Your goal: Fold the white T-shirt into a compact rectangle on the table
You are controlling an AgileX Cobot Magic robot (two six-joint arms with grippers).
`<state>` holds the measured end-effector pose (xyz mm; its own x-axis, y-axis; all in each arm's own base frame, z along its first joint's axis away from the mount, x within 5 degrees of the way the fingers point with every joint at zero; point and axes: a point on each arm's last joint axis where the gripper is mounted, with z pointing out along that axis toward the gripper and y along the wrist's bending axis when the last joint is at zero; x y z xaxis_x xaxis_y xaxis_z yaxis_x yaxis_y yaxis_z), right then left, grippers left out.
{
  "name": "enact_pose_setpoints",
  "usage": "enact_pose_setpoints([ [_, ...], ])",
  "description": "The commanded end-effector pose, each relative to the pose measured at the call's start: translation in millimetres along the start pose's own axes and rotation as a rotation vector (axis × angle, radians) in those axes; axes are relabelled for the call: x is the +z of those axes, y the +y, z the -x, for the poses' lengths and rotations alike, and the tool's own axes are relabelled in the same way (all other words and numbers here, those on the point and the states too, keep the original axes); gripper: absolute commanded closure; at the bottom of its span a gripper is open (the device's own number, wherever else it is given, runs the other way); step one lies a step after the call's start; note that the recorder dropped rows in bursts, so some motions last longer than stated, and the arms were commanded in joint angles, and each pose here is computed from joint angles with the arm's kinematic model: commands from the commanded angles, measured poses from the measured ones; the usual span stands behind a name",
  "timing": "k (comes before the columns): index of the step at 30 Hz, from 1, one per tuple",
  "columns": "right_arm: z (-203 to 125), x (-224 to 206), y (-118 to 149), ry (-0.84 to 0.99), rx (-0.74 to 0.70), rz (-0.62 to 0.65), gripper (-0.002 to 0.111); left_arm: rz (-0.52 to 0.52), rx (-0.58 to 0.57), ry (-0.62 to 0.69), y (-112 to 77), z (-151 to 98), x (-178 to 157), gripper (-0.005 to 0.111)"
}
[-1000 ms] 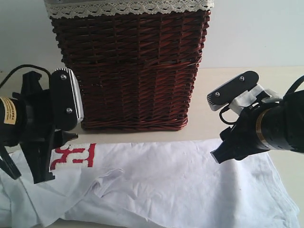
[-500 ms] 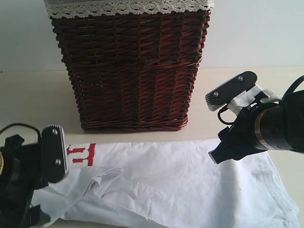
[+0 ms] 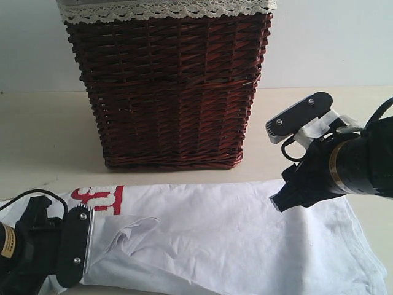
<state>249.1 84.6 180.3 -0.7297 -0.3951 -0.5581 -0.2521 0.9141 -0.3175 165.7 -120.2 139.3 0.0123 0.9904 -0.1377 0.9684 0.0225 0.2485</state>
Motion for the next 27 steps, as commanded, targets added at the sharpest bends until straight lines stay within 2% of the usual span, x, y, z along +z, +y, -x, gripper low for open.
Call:
enact_pose_setpoints([
  [1, 2.6, -2.0, -0.4, -0.014, 0.001, 0.004, 0.052, 0.027, 0.061, 0.005, 1.8, 1.0, 7.9, 0.058],
  [5, 2.6, -2.0, -0.4, -0.014, 0.001, 0.004, 0.052, 0.047, 0.087, 0.036, 6.2, 0.0, 5.5, 0.104],
  [12, 2.4, -2.0, -0.3, -0.012, 0.006, 0.005, 0.052, 0.125, 0.125, 0.09, 31.8, 8.1, -23.2, 0.107],
  [18, 2.2, -2.0, -0.2, -0.009, 0.012, 0.006, 0.052, 0.256, 0.052, 0.02, 62.2, 23.6, -60.3, 0.107],
  [19, 2.0, -2.0, -0.1, -0.008, 0.017, 0.007, 0.052, 0.263, 0.03, -0.001, 63.9, 24.2, -57.9, 0.107],
  [21, 1.9, -2.0, -0.2, -0.006, 0.018, 0.006, 0.052, 0.253, -0.011, -0.041, 67.2, 26.7, -46.3, 0.094],
  [23, 1.9, -2.0, 0.0, -0.006, 0.02, 0.008, 0.052, 0.215, 0.011, -0.012, 68.2, 28.0, -28.2, 0.063],
  [24, 1.9, -2.0, 0.0, -0.006, 0.022, 0.008, 0.052, 0.231, 0.022, -0.011, 71.7, 29.3, -19.6, 0.041],
  [25, 1.9, -2.0, 0.2, -0.006, 0.023, 0.01, 0.052, 0.255, -0.034, -0.022, 75.7, 28.8, -16.1, 0.037],
  [27, 2.4, -2.0, 1.7, -0.011, 0.035, 0.027, 0.052, 0.343, -0.207, 0.027, 89.5, 14.2, -12.0, 0.058],
])
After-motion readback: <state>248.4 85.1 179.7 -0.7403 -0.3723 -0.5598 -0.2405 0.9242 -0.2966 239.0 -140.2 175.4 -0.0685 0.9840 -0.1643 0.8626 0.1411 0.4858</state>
